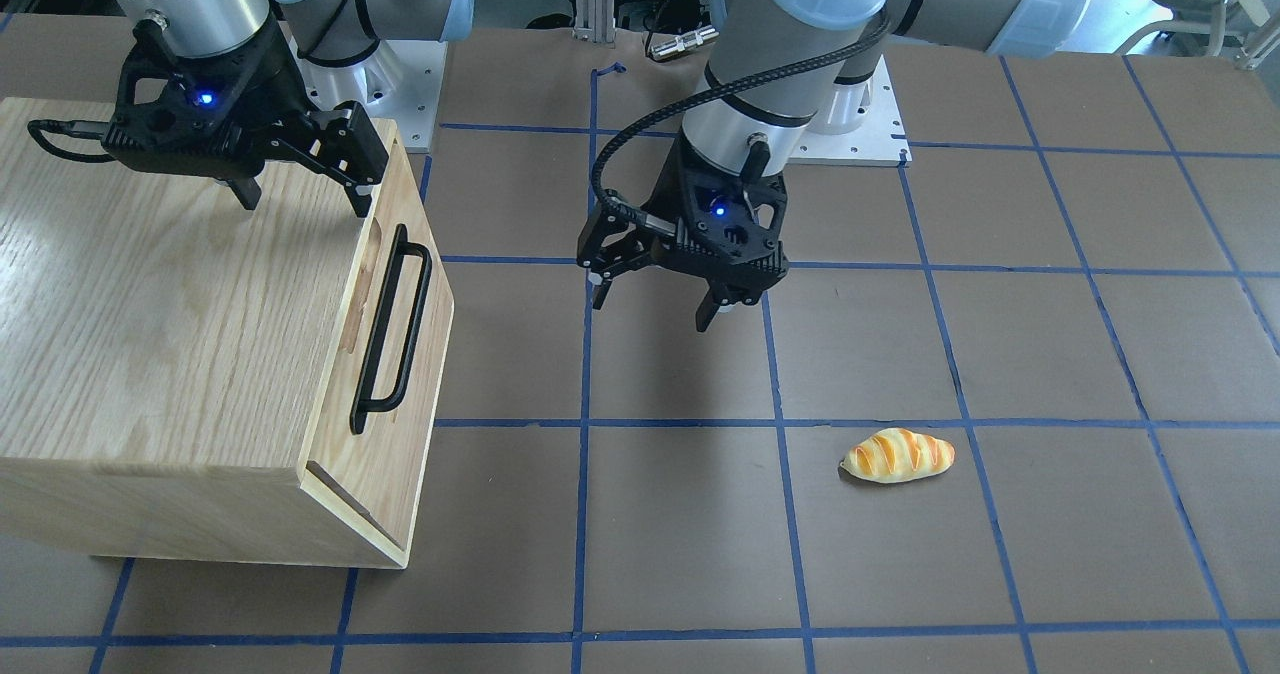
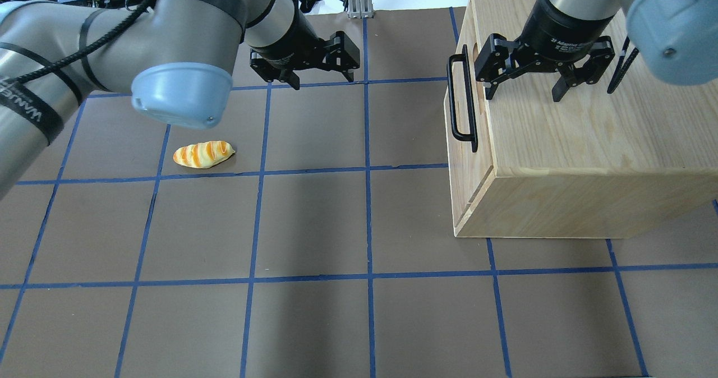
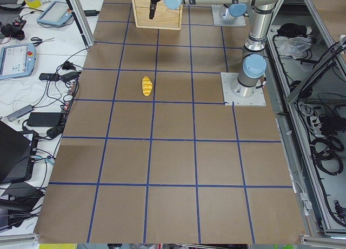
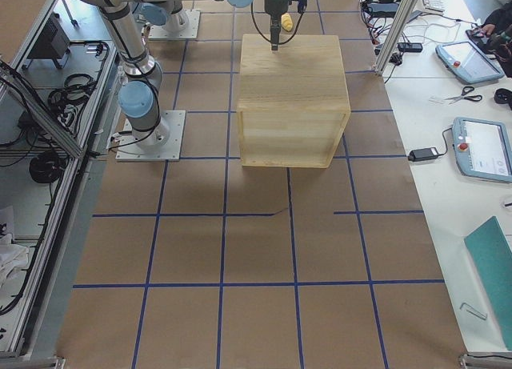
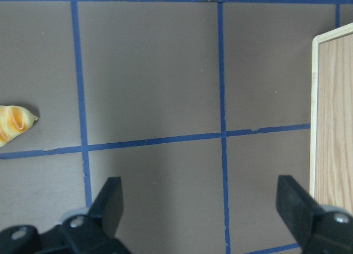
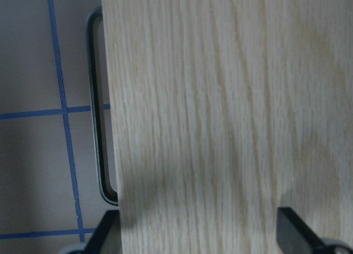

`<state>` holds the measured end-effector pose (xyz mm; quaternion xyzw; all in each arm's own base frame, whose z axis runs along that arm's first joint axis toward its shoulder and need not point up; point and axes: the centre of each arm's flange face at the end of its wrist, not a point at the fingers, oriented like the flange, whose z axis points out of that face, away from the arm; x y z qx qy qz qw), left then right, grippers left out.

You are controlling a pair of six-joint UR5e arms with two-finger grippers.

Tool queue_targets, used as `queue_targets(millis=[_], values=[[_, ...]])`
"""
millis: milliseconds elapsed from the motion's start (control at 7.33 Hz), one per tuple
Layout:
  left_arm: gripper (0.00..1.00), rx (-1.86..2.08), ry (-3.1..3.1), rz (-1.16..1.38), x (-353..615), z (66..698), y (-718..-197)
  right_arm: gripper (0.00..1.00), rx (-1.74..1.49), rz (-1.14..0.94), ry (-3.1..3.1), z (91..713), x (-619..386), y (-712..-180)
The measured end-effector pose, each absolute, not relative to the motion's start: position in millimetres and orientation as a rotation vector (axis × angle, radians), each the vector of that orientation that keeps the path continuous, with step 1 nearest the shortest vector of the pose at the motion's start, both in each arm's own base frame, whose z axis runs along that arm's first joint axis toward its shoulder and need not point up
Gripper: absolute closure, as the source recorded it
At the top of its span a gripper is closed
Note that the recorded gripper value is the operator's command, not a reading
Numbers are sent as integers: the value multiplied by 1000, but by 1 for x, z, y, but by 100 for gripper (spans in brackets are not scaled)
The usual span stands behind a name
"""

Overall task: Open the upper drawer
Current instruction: 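Move the left gripper across toward the black handle of the upper drawer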

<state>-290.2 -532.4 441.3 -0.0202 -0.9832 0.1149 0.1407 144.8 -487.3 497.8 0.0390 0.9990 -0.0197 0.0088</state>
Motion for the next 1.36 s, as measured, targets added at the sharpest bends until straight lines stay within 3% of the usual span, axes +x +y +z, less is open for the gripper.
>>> queue_targets(millis=[1364], values=[[0,455,-2714,122,-396,413,-531,0,122,-62,3122,498,145,-487]])
